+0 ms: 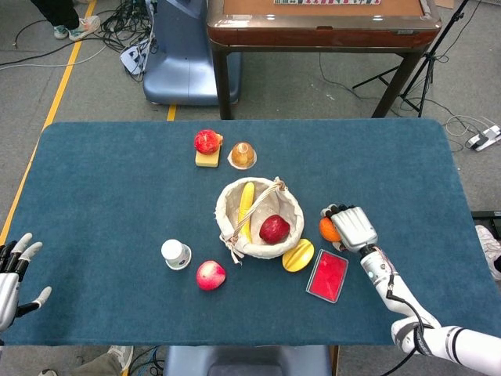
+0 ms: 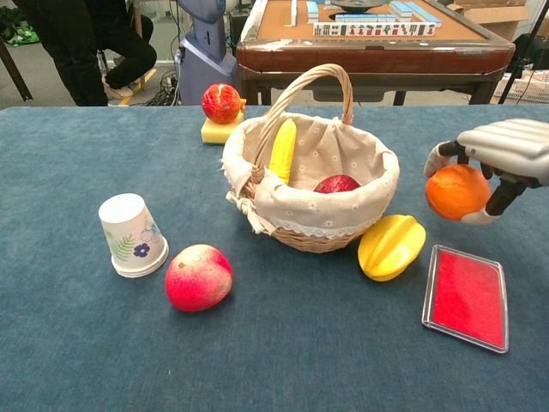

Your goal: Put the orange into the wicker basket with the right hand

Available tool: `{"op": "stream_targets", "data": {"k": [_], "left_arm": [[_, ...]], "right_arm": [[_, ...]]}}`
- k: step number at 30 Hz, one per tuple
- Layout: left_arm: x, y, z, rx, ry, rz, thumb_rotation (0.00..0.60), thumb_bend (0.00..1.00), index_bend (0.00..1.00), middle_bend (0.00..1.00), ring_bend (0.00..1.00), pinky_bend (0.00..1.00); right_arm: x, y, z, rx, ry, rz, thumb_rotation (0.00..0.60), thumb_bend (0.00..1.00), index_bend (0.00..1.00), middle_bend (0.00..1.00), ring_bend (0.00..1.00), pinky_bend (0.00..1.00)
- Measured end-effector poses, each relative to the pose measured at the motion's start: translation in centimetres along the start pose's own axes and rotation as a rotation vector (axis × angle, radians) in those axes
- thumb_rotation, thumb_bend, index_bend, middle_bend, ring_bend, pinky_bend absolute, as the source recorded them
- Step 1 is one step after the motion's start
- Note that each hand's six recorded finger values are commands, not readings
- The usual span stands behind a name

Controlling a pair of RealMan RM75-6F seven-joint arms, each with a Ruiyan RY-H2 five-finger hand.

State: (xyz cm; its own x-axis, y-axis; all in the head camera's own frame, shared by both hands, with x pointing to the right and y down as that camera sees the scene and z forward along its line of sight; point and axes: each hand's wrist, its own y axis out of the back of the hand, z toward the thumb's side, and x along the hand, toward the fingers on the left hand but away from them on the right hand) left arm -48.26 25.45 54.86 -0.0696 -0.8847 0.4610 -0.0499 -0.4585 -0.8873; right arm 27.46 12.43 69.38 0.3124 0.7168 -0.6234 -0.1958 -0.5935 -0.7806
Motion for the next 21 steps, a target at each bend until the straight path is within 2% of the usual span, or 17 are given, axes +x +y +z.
{"op": "stream_targets", "data": {"k": [7, 12, 16, 21], "left_arm": [[0.3, -0.1, 0.2, -0.002, -0.010, -0.001, 0.600, 0.26, 0.17, 0.00, 0.00, 0.00], [0.5, -0.1, 0.2, -0.004, -0.013, 0.001, 0.600, 0.26, 0.17, 0.00, 0.00, 0.00], [0.4, -0.2, 0.0, -0.002, -0.006, -0.003, 0.600, 0.26, 0.17, 0.00, 0.00, 0.00], [0.4, -0.1, -0.1, -0.002, -0.003, 0.000, 0.600, 0.26, 0.17, 0.00, 0.00, 0.00]], "right_arm": [[2.2, 4.4, 0.8, -0.082, 0.041, -0.098, 0.600, 0.24, 0.40, 0.38, 0.34, 0.46], [3.3, 7.4, 2.7, -0.167, 0.103, -0.151, 0.600, 0.24, 0.40, 0.36, 0.34, 0.46], [2.9, 8.2, 4.1, -0.205, 0.140, -0.161, 0.600, 0.24, 0.37, 0.31, 0.34, 0.46], [2.1, 7.9, 6.1, -0.234, 0.180, -0.153, 0.600, 0.24, 0.22, 0.21, 0.27, 0.46]]}}
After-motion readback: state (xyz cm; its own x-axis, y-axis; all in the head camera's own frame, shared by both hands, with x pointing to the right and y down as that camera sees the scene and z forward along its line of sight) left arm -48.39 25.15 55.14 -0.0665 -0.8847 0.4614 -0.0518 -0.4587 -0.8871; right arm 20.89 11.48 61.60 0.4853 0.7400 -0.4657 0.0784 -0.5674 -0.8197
